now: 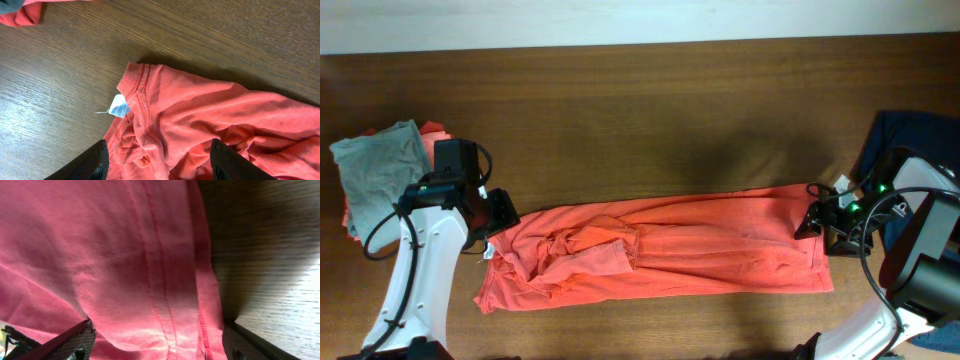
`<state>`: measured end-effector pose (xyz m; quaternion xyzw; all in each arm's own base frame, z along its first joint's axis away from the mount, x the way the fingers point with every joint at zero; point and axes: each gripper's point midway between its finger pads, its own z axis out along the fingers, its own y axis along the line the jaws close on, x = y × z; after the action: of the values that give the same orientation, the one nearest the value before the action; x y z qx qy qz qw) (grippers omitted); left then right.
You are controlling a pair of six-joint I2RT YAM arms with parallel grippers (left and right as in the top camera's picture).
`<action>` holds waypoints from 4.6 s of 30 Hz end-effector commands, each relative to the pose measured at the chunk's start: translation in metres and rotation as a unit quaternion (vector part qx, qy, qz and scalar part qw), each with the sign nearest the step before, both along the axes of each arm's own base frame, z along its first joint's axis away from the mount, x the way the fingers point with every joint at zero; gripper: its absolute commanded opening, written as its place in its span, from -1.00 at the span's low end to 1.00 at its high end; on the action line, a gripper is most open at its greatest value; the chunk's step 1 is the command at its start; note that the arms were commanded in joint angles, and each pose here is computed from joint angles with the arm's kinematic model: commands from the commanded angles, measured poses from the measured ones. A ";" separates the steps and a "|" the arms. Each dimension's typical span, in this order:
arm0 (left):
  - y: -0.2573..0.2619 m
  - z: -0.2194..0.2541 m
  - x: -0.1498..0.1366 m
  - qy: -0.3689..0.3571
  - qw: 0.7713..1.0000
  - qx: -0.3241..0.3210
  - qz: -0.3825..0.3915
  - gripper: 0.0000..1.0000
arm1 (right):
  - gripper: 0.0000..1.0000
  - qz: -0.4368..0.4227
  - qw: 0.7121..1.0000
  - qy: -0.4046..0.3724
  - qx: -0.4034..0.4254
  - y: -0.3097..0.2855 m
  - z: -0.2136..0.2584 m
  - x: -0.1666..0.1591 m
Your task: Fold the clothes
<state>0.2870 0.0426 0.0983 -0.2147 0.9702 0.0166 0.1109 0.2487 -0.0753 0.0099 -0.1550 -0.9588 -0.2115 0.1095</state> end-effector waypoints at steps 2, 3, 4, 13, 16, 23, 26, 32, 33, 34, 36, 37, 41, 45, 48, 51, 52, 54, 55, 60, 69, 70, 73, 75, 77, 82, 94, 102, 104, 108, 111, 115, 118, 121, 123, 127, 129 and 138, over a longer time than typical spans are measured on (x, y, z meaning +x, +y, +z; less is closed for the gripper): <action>0.000 0.006 0.003 -0.011 1.000 -0.005 0.004 0.30 | 0.40 -0.011 0.999 -0.017 0.045 0.018 -0.001 0.000; 0.000 0.006 0.003 -0.011 1.000 -0.005 0.004 0.29 | 0.18 -0.012 0.999 -0.018 0.047 0.019 0.000 0.000; 0.000 0.006 0.003 -0.011 1.000 -0.005 0.004 0.30 | -0.05 -0.012 0.999 -0.018 0.048 0.019 0.000 0.000; 0.000 0.006 0.003 -0.012 1.000 -0.005 0.004 0.29 | -0.92 -0.018 0.998 -0.027 0.054 0.020 0.003 0.006; 0.000 0.006 0.004 -0.012 1.000 -0.005 0.004 0.29 | -0.92 -0.017 0.998 -0.030 0.050 0.015 0.011 0.012; -0.008 0.008 0.007 -0.020 0.999 -0.026 -0.019 0.27 | -0.92 -0.027 0.999 -0.032 -0.013 -0.016 0.048 0.035; -0.008 0.009 0.008 -0.021 0.999 -0.025 -0.020 0.28 | -0.92 -0.025 0.999 -0.028 -0.037 -0.024 0.071 0.042; -0.008 0.009 0.008 -0.021 0.999 -0.025 -0.020 0.28 | -0.92 0.023 0.999 -0.030 -0.036 0.006 0.093 0.047; -0.008 0.009 0.008 -0.021 0.999 -0.025 -0.020 0.28 | -0.92 0.039 0.998 -0.028 -0.034 0.016 0.095 0.046; -0.008 0.009 0.008 -0.021 0.999 -0.025 -0.020 0.28 | -0.92 0.057 0.998 -0.023 -0.032 0.027 0.097 0.045; -0.009 0.009 0.008 -0.021 0.999 -0.026 -0.021 0.28 | -0.92 0.084 0.996 -0.010 -0.033 0.050 0.099 0.043; -0.010 0.009 0.008 -0.021 0.999 -0.029 -0.021 0.28 | -0.92 0.098 0.994 -0.001 -0.041 0.062 0.098 0.042; -0.013 0.009 0.008 -0.022 0.999 -0.038 -0.023 0.28 | -0.92 0.155 0.985 0.011 -0.067 0.110 0.096 0.041; -0.013 0.009 0.008 -0.022 0.999 -0.038 -0.023 0.28 | -0.92 0.201 0.976 -0.001 -0.085 0.162 0.093 0.040; -0.013 0.009 0.008 -0.022 0.999 -0.038 -0.023 0.28 | -0.92 0.230 0.967 -0.009 -0.109 0.189 0.087 0.037; -0.013 0.009 0.008 -0.022 0.999 -0.038 -0.023 0.28 | -0.91 0.259 0.959 -0.012 -0.114 0.215 0.079 0.031; -0.013 0.009 0.008 -0.022 0.999 -0.038 -0.023 0.28 | -0.90 0.267 0.957 -0.012 -0.115 0.224 0.077 0.029; -0.013 0.009 0.008 -0.022 0.999 -0.038 -0.023 0.28 | -0.88 0.283 0.952 -0.010 -0.116 0.237 0.069 0.025; -0.013 0.009 0.008 -0.022 0.999 -0.038 -0.023 0.28 | -0.87 0.291 0.950 -0.009 -0.117 0.241 0.066 0.023; -0.013 0.009 0.008 -0.022 0.999 -0.038 -0.023 0.28 | -0.62 0.329 0.937 -0.009 -0.117 0.265 0.054 0.013; -0.013 0.009 0.008 -0.022 0.999 -0.038 -0.023 0.28 | -0.15 0.355 0.928 -0.020 -0.113 0.270 0.054 0.011; -0.013 0.009 0.008 -0.022 0.999 -0.037 -0.023 0.28 | -0.10 0.357 0.926 -0.027 -0.125 0.267 0.056 0.015; -0.012 0.009 0.009 -0.023 0.999 -0.035 -0.023 0.28 | -0.07 0.355 0.923 -0.049 -0.138 0.265 0.069 0.022; -0.012 0.009 0.009 -0.023 0.999 -0.035 -0.023 0.28 | -0.07 0.353 0.921 -0.073 -0.150 0.262 0.086 0.028; -0.012 0.009 0.008 -0.022 0.999 -0.035 -0.023 0.28 | -0.05 0.340 0.920 -0.094 -0.171 0.256 0.100 0.035; -0.012 0.009 0.008 -0.022 0.999 -0.036 -0.023 0.28 | 0.06 0.307 0.928 -0.106 -0.184 0.235 0.111 0.046; -0.012 0.009 0.008 -0.022 0.999 -0.036 -0.023 0.28 | 0.04 0.262 0.949 -0.049 -0.169 0.204 0.070 0.043; -0.012 0.009 0.008 -0.022 0.999 -0.036 -0.023 0.28 | 0.04 0.267 0.955 -0.057 -0.112 0.224 0.043 0.034; -0.012 0.009 0.008 -0.022 0.999 -0.036 -0.023 0.28 | 0.03 0.267 0.955 -0.063 -0.111 0.225 0.041 0.036; -0.012 0.009 0.008 -0.022 0.999 -0.036 -0.023 0.28 | -0.41 0.265 0.955 -0.079 -0.109 0.228 0.040 0.043; -0.012 0.009 0.008 -0.022 0.999 -0.036 -0.023 0.28 | -0.77 0.275 0.955 -0.087 -0.073 0.242 0.043 0.042; -0.012 0.009 0.008 -0.022 0.999 -0.036 -0.023 0.28 | -0.74 0.326 0.937 -0.123 0.017 0.277 0.051 0.038; -0.012 0.009 0.008 -0.022 0.999 -0.036 -0.023 0.28 | -0.38 0.343 0.925 -0.154 0.045 0.295 0.054 0.042; -0.012 0.009 0.008 -0.022 0.999 -0.036 -0.023 0.29 | 0.02 0.349 0.915 -0.195 0.049 0.307 0.056 0.056; -0.012 0.009 0.008 -0.021 0.999 -0.036 -0.023 0.29 | 0.17 0.349 0.911 -0.214 0.051 0.312 0.057 0.063; -0.012 0.009 0.007 -0.020 0.999 -0.036 -0.023 0.28 | 0.22 0.348 0.909 -0.227 0.049 0.313 0.057 0.070; -0.012 0.009 0.007 -0.020 0.999 -0.036 -0.023 0.28 | 0.21 0.347 0.910 -0.226 0.035 0.308 0.055 0.072; -0.012 0.009 0.007 -0.018 0.999 -0.033 -0.034 0.28 | 0.35 0.319 0.916 -0.244 -0.018 0.271 0.095 0.084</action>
<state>0.2887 0.0292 0.0981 -0.1954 0.9746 -0.0208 0.1075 0.3124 0.2079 0.0672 0.2130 -0.9561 -0.2009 -0.0063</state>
